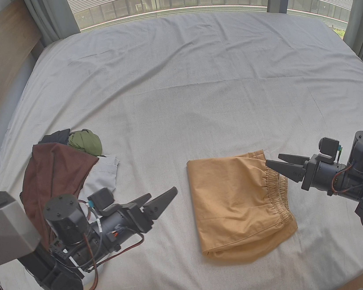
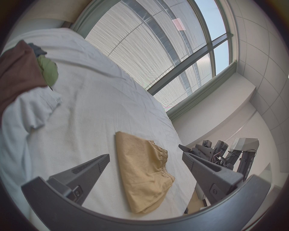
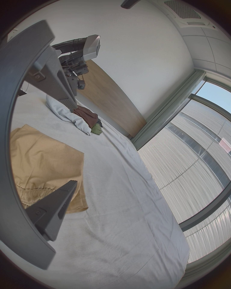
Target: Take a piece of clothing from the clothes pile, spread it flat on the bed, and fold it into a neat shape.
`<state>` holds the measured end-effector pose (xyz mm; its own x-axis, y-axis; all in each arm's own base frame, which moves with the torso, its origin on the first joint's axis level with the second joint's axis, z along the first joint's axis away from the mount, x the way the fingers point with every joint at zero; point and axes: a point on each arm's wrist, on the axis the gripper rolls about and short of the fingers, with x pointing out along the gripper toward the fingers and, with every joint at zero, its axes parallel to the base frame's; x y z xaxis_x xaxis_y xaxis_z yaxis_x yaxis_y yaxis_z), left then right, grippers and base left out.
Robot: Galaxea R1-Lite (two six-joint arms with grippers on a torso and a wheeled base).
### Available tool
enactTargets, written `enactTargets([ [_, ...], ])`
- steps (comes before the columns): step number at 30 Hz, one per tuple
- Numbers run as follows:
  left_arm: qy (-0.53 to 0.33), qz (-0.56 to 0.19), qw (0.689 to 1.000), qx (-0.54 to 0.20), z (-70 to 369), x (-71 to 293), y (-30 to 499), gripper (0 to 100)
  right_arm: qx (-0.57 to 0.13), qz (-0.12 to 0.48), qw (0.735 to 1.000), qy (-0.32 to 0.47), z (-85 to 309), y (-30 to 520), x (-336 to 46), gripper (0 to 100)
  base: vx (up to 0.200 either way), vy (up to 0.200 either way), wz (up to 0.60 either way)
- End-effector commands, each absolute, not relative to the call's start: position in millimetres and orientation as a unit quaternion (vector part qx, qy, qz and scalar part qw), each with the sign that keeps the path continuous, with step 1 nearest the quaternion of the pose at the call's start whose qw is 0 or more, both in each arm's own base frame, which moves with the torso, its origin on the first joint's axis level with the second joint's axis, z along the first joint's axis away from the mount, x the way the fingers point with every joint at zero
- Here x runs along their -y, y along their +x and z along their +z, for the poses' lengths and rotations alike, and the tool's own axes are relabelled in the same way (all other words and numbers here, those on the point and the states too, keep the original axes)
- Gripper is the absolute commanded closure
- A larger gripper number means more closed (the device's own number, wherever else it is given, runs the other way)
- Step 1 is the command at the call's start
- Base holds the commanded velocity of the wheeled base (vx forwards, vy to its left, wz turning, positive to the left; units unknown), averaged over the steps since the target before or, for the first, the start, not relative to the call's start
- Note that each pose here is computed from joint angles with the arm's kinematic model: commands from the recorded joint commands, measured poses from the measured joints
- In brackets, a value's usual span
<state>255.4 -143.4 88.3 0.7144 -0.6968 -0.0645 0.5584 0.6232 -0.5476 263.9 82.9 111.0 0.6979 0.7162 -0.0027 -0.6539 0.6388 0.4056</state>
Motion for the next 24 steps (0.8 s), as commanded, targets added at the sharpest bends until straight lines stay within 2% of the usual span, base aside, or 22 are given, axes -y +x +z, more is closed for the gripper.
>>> enactTargets([
  [1,-0.239,-0.356,0.899,-0.086,120,107,236,0,-0.107,0.377,0.902,0.184,101,253,-81,0,0.0,0.0,0.0],
  [9,-0.196,-0.371,0.902,-0.096,116,83,217,0,-0.137,0.36,0.913,0.136,81,237,-69,0,0.0,0.0,0.0],
  [13,-0.185,-0.368,0.904,-0.115,106,83,216,0,-0.151,0.351,0.914,0.137,73,242,-67,0,0.0,0.0,0.0],
  [18,-0.127,-0.357,0.914,-0.148,82,77,214,0,-0.156,0.334,0.919,0.139,69,245,-58,0,0.0,0.0,0.0],
  [24,-0.083,-0.364,0.915,-0.156,72,69,211,0,-0.179,0.32,0.919,0.144,57,246,-53,0,0.0,0.0,0.0],
])
